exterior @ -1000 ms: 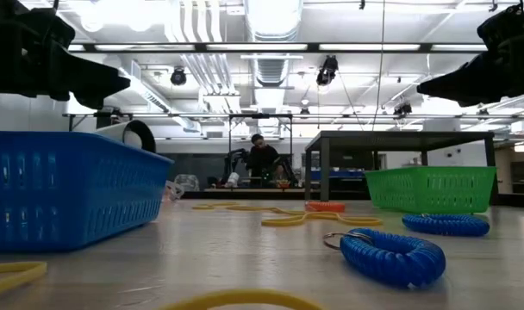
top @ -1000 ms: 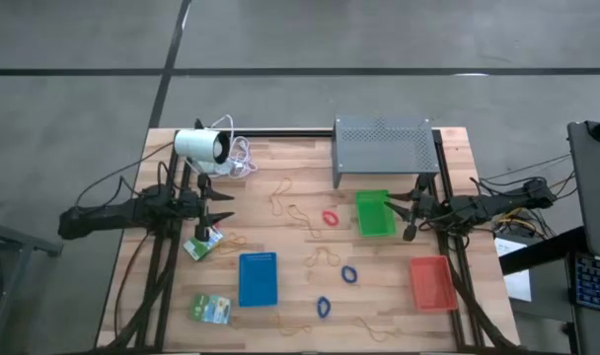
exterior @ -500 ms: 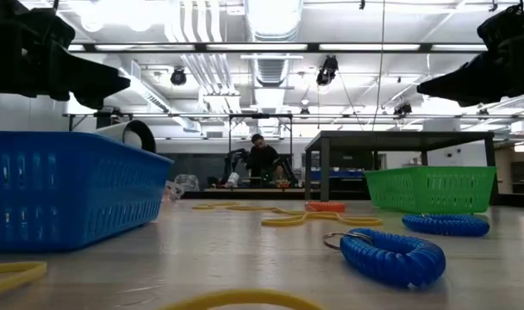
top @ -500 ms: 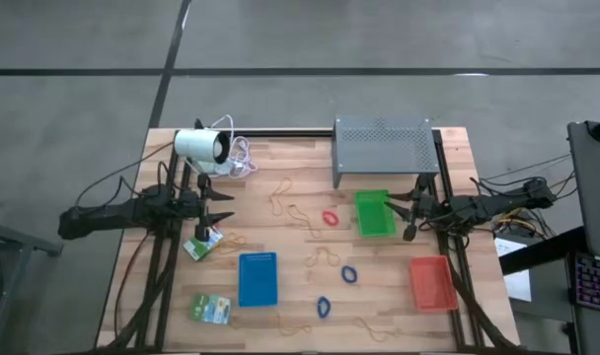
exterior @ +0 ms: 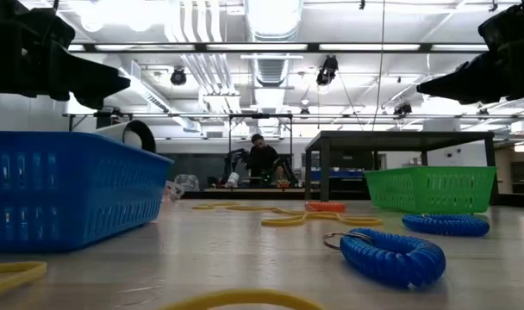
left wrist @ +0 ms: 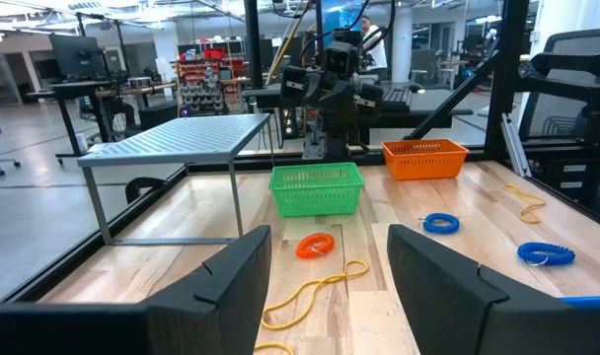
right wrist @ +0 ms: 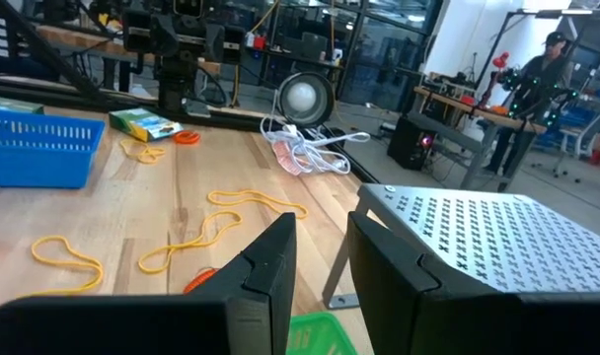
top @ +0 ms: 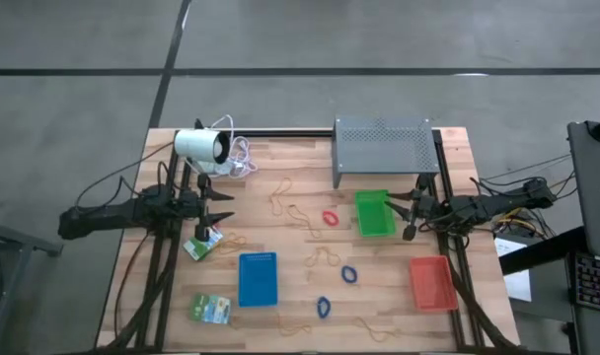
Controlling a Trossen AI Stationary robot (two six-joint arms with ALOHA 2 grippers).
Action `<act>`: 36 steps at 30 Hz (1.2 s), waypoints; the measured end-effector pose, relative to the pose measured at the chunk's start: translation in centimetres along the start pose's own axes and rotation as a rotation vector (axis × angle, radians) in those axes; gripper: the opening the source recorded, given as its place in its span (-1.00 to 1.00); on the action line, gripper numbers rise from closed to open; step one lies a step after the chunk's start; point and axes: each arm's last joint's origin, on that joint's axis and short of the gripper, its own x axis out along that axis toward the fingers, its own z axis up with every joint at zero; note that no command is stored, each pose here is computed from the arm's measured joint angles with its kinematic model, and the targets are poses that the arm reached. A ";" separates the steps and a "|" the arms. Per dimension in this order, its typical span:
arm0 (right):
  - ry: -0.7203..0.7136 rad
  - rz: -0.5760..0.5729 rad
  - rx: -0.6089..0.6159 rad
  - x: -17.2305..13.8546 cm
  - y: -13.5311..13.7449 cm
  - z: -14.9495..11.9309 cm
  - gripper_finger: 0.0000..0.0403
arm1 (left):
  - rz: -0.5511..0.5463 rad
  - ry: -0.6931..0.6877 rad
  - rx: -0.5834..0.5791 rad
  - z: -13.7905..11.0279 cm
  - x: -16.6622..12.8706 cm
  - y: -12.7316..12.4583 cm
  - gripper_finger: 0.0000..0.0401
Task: Pick & Place Office Desk Supplies
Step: Put the yellow rubber band into the green bin
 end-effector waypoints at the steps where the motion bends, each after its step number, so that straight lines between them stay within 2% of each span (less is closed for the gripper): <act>1: 0.000 0.002 0.001 0.0 0.0 0.0 -0.55 | 0.000 0.000 0.000 0.0 0.0 0.0 0.06; 10: -0.003 0.003 0.004 0.0 0.0 0.0 -0.55 | 0.000 0.000 0.000 0.0 0.0 0.0 0.06; 13: -0.012 0.006 0.057 0.0 0.0 0.1 -0.55 | 0.000 0.000 0.000 0.0 0.0 0.0 0.06; 16: -0.061 0.004 0.123 0.0 -0.1 0.7 -0.55 | 0.000 0.000 0.000 0.0 0.0 0.0 0.06; 20: -0.135 -0.011 0.097 -0.1 -0.3 1.5 -0.55 | 0.000 0.000 0.000 0.0 0.0 0.0 0.06; 23: -0.178 -0.016 0.146 -0.2 -0.4 2.0 -0.55 | 0.000 0.000 0.000 0.0 0.0 0.0 0.06; 27: -0.199 -0.008 0.268 -0.5 -0.9 3.4 -0.55 | 0.000 0.000 0.000 0.0 0.0 0.0 0.06; 32: -0.176 -0.006 0.218 -0.7 -1.3 5.5 -0.55 | 0.000 0.000 0.000 0.0 0.0 0.0 0.06; 36: -0.126 -0.004 0.261 0.3 -1.0 7.4 -0.55 | 0.000 0.000 0.000 0.0 0.0 0.0 0.06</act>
